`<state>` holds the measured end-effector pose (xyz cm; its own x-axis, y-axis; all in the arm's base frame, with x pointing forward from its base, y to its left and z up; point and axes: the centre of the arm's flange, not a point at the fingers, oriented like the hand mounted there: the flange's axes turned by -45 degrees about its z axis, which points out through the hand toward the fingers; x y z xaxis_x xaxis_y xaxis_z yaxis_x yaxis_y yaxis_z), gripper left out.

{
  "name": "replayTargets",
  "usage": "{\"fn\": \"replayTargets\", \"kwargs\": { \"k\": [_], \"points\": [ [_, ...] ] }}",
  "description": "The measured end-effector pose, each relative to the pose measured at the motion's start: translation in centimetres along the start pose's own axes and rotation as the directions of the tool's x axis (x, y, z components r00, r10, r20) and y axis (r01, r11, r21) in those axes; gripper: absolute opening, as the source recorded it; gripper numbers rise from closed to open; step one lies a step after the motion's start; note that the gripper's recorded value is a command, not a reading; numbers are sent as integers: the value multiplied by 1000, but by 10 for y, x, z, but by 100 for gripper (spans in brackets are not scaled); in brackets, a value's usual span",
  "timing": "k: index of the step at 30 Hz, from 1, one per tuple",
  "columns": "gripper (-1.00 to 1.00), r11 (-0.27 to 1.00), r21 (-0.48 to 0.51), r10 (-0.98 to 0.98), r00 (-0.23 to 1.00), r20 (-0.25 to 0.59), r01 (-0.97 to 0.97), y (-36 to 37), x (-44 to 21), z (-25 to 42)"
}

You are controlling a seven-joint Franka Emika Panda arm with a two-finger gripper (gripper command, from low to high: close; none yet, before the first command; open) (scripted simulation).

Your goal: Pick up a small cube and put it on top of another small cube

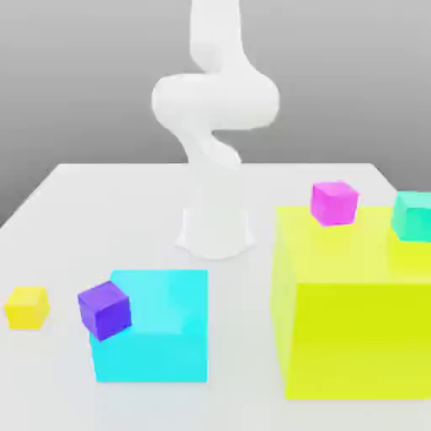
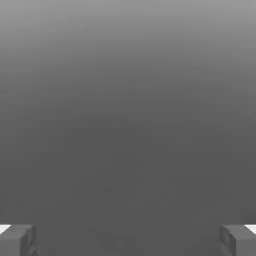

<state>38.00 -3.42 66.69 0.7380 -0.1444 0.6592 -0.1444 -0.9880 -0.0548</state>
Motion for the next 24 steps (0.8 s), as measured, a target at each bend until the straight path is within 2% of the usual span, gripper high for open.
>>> {"fn": "replayTargets", "kwargs": {
  "k": [5, 11, 15, 18, 22, 24],
  "points": [
    [0, 954, -143, 280, 952, 122, -262, 81, -23, 105],
    [0, 785, -331, 599, 779, 184, -524, 187, -93, 201],
    [0, 608, -455, 777, 604, 177, -650, 253, -163, 245],
    [0, 431, -544, 891, 433, 134, -720, 303, -229, 265],
    [0, 203, -634, 976, 207, 69, -746, 341, -320, 285],
    [0, 152, -653, 987, 155, 54, -742, 346, -349, 298]
  ]
}}
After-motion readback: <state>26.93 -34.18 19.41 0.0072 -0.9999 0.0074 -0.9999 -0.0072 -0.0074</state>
